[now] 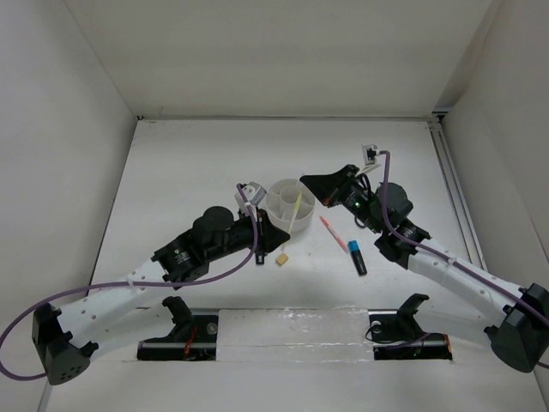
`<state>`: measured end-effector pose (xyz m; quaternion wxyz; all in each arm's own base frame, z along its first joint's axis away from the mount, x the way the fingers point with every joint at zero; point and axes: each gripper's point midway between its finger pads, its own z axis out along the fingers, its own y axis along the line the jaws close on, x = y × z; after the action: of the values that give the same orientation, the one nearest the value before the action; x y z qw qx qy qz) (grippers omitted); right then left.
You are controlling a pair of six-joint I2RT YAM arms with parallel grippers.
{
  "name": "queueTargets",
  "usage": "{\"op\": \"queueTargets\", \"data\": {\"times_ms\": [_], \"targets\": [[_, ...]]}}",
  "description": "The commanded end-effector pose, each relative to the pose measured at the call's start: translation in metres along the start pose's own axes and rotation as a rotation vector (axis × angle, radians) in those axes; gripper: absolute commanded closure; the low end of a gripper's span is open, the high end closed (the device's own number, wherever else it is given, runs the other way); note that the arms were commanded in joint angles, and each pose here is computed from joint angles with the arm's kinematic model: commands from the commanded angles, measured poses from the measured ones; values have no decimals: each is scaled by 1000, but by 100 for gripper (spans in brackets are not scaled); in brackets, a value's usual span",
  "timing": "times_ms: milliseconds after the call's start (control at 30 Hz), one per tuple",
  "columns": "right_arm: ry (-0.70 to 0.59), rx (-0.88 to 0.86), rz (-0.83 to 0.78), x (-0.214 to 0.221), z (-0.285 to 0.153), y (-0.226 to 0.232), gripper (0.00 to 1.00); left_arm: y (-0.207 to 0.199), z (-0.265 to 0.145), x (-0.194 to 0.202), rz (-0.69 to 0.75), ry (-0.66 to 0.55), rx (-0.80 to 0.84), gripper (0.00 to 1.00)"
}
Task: Sort the stationery into containers
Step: Close the pen cap on the pen.
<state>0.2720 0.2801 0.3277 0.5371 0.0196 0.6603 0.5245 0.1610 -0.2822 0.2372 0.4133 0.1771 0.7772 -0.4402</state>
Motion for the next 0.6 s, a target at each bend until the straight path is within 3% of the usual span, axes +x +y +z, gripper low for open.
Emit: {"op": "queueTargets", "data": {"times_ms": [0, 567], "targets": [[-74, -79, -5, -25, -2, 24, 100, -8, 0, -6, 4, -18, 35, 100], [-42, -72, -5, -15, 1, 18, 100, -9, -6, -12, 6, -45, 29, 100]]}}
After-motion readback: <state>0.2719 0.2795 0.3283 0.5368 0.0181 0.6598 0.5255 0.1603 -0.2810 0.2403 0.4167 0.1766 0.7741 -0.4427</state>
